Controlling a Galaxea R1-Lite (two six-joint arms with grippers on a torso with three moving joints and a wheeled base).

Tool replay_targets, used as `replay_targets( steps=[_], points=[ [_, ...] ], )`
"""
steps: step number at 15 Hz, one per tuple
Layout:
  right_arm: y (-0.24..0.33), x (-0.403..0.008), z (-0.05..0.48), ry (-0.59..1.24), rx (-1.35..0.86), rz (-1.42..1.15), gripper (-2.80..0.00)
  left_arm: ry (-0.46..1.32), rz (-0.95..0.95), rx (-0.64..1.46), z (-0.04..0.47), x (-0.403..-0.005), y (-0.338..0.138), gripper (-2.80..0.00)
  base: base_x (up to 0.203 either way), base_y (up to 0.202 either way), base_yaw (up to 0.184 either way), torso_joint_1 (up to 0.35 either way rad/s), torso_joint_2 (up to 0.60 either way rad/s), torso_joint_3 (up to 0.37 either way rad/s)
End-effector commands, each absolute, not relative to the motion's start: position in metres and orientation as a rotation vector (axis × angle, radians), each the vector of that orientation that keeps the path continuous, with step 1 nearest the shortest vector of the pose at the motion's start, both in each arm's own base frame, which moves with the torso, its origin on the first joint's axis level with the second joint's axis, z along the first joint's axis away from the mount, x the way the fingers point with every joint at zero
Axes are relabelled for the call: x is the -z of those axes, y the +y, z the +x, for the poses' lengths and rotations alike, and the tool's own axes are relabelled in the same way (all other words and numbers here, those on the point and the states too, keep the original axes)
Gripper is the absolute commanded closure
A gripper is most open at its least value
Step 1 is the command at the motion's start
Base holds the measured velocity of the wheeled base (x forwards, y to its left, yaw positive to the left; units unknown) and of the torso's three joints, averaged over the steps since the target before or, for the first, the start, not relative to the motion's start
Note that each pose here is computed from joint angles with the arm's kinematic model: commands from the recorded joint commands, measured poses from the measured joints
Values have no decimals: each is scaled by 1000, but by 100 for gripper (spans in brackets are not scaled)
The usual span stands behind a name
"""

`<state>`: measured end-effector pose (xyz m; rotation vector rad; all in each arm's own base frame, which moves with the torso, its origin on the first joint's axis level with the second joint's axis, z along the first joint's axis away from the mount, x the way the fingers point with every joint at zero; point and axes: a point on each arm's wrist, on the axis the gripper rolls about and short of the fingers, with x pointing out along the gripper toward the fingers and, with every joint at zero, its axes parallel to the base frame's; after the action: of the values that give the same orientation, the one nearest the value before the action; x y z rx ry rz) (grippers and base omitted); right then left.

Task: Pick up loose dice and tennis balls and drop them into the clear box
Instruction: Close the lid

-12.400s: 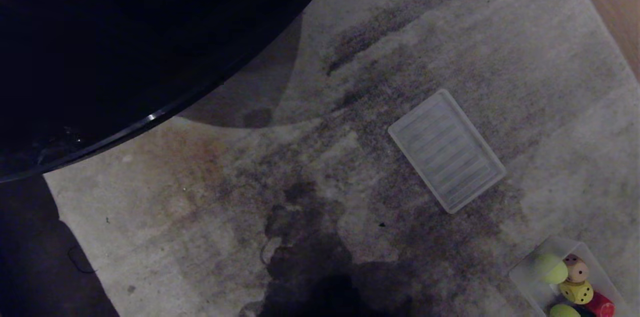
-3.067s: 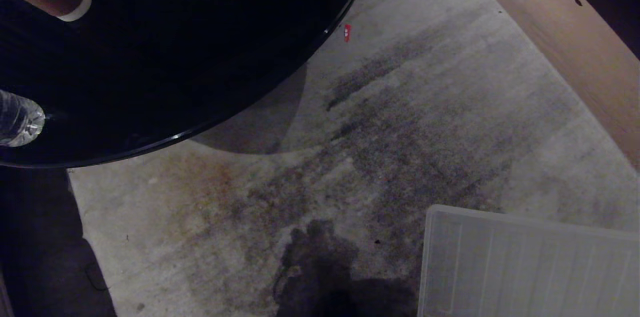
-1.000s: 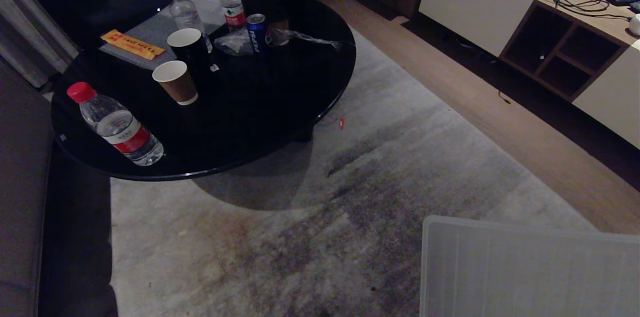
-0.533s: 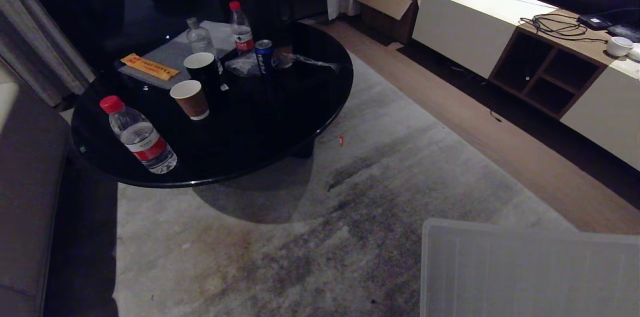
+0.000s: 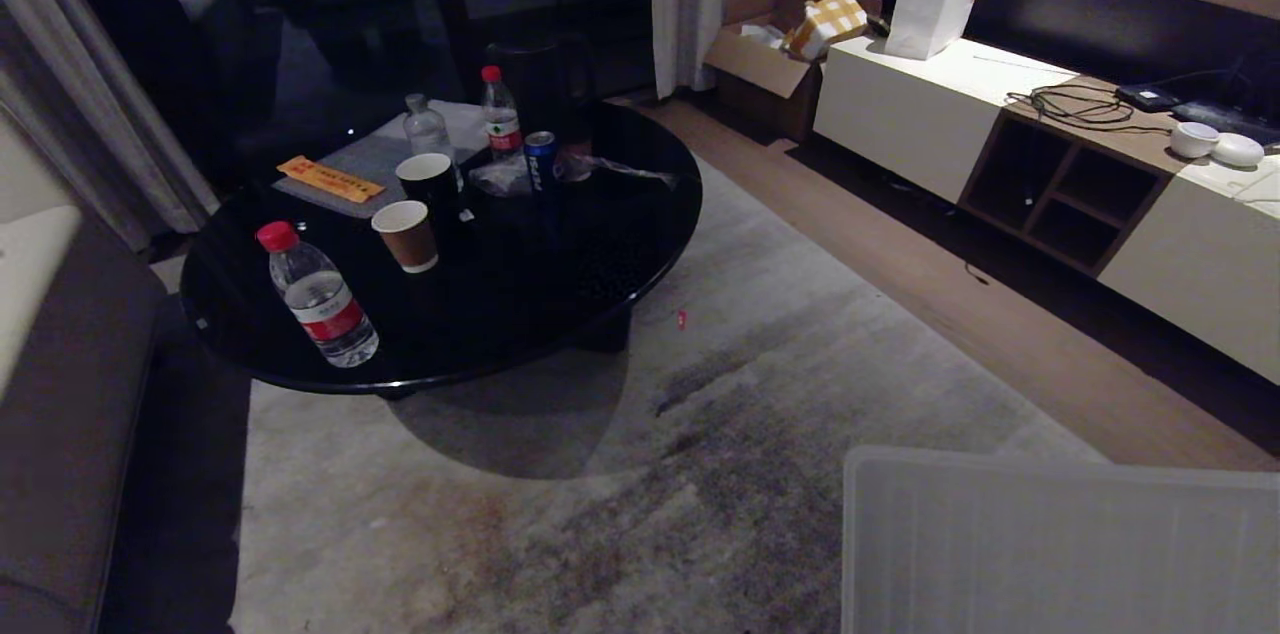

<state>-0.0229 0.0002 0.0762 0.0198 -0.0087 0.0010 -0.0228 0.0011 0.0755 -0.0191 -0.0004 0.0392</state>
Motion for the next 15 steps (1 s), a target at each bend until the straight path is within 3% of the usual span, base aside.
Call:
replay_targets(
  steps=[1,8,15],
  points=[
    [0,-76,-23,-7,-2,20,0,3,-18,-40,-23,-75,1,0,0,0,0,-2,2,203],
    [0,-76,-23,-7,-2,20,0,3,-15,-40,-23,-75,1,0,0,0,0,3,1,178],
    [0,-76,-23,-8,-2,20,0,4,-14,-31,-23,-75,1,0,0,0,0,0,1,12]
  ],
)
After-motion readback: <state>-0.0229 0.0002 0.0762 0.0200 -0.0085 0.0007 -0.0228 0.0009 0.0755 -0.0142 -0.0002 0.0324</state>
